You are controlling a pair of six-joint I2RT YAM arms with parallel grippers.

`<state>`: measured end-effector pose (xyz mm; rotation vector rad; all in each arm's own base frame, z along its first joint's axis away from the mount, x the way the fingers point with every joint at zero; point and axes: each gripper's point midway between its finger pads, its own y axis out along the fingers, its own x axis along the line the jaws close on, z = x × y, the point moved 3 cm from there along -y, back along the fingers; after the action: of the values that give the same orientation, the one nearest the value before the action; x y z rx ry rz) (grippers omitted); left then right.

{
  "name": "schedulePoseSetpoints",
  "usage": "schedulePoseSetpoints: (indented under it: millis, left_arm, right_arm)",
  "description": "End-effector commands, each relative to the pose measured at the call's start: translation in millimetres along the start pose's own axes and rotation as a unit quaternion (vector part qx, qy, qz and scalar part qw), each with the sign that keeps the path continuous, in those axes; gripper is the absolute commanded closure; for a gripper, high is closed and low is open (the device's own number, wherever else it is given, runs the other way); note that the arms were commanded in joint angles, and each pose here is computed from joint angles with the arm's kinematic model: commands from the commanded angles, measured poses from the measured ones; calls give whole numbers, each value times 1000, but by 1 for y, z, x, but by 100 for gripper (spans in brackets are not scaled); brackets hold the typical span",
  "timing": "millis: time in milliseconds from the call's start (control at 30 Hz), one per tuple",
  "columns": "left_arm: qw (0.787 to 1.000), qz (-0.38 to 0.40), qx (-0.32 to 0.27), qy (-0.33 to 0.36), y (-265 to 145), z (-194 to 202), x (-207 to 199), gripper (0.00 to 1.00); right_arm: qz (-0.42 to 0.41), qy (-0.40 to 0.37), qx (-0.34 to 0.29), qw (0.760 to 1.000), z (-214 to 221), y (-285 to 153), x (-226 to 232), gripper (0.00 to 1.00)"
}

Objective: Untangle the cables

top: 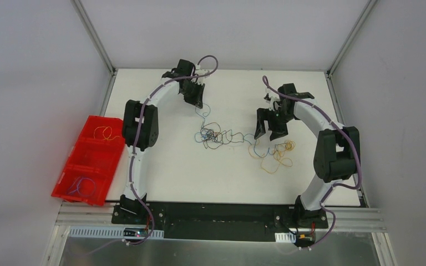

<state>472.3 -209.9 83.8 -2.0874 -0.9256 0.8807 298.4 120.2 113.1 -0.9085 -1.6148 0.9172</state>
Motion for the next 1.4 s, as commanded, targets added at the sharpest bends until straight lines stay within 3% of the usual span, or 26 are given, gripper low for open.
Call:
schedulePoseSetpoints:
  millis: [0,267,433,667,733,800,933,1033,1200,1367]
  left_arm:
    - [995,-43,-84,45,-101,-59,-13,100]
    - [953,-201,-218,66,-326,-101,16,100]
    - [926,-270,-263,38,-416,-70,24,100]
    - [879,-381,-284,-44,-508,-5,43,100]
    - [877,-388,-275,-72,-517,13,49,100]
    - [900,-344,-253,-92,-503,27,41,100]
    - [935,-153,-304,-96,-482,17,-18,100]
    - [934,-75,-331,-115,-479,5,-46,100]
    - [924,-63,-358,-120,-494,-8,-56,100]
    - [917,-40,-380,-115,-508,-16,-74,100]
  right_arm:
    - [6,-10,-24,1000,-6,-16,7,20]
    - [-5,-11,-30,999,1,-19,11,20]
    - [-2,-20,-36,999,2,-24,11,20]
    - [-7,-23,-41,999,-1,-29,15,20]
    - [-12,-23,-42,999,-2,-29,17,20]
    - [-24,-23,-44,998,-4,-27,20,20]
    - [-86,-54,-53,993,-10,-32,48,20]
    - [-119,-126,-103,980,-20,-41,79,19]
    - [-144,-305,-201,920,-32,-60,133,8]
    - [-146,-476,-283,820,-44,-53,182,3]
